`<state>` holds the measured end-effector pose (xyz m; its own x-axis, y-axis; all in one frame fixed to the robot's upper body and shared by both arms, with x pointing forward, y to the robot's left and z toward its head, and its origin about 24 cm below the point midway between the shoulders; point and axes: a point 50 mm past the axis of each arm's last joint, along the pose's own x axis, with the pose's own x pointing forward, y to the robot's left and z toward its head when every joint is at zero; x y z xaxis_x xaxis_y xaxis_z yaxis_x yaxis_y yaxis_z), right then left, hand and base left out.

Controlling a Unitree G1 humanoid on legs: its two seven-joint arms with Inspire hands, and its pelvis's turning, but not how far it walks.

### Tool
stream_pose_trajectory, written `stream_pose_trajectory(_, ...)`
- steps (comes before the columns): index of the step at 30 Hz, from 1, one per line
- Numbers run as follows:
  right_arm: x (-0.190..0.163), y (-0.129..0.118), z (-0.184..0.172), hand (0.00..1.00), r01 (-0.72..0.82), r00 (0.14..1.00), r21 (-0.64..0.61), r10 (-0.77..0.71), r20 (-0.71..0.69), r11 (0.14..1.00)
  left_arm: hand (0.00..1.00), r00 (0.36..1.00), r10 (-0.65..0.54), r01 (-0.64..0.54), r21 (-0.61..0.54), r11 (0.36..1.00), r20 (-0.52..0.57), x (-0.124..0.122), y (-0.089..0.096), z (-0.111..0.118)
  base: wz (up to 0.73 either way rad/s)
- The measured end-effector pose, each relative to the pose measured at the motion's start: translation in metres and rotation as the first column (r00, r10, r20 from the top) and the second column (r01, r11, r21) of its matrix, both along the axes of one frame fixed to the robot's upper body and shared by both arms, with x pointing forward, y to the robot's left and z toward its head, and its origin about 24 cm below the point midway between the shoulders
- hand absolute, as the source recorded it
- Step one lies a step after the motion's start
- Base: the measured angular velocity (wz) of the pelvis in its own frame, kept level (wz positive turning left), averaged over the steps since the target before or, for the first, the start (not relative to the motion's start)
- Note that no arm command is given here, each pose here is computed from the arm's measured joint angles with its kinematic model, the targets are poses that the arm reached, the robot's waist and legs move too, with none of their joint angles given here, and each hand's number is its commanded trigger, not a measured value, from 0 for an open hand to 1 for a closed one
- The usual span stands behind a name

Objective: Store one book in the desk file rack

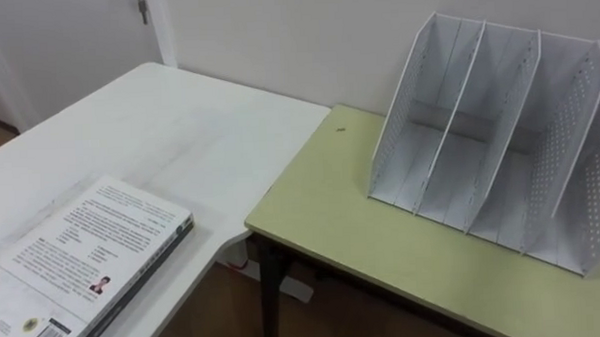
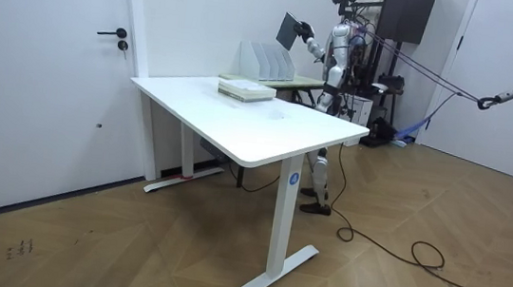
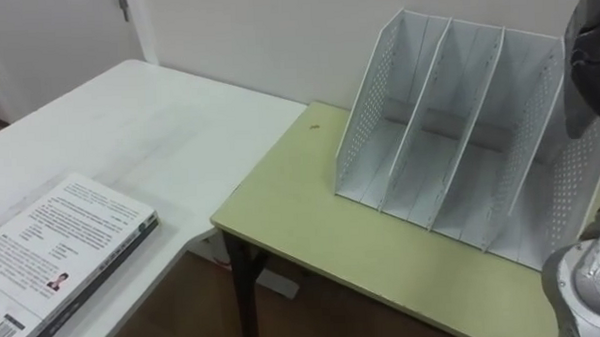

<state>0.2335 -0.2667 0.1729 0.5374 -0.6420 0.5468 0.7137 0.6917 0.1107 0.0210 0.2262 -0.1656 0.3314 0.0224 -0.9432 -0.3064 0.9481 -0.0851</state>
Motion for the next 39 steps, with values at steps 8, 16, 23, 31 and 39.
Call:
stream_pose_trajectory(8, 0.002, 0.000, -0.002, 1.00, -0.027, 0.999, 0.004, 0.027, -0.019, 1.000, 0.00, 1.000, -0.006, 0.006, 0.009, 1.000, -0.007, 0.002, 0.000, 0.000, 0.00)
stream_pose_trajectory(16, 0.004, 0.000, -0.005, 1.00, -0.054, 0.998, 0.019, 0.054, -0.033, 0.998, 0.00, 0.999, -0.035, 0.035, 0.014, 0.999, -0.002, 0.005, 0.000, 0.000, 0.00)
stream_pose_trajectory(23, 0.007, -0.002, -0.012, 1.00, -0.050, 0.996, 0.025, 0.052, -0.070, 0.998, 0.00, 0.999, -0.033, 0.033, 0.018, 0.999, 0.001, 0.007, 0.002, 0.000, 0.00)
stream_pose_trajectory(31, 0.011, -0.006, -0.025, 1.00, -0.028, 0.990, 0.044, 0.034, -0.136, 0.999, 0.00, 0.999, -0.035, 0.035, 0.017, 0.999, 0.009, 0.011, 0.002, 0.001, 0.00)
stream_pose_trajectory(39, 0.022, -0.012, -0.043, 1.00, -0.002, 0.974, 0.072, 0.018, -0.224, 0.997, 0.00, 0.999, -0.032, 0.032, 0.012, 0.999, 0.004, 0.010, 0.001, 0.000, 0.00)
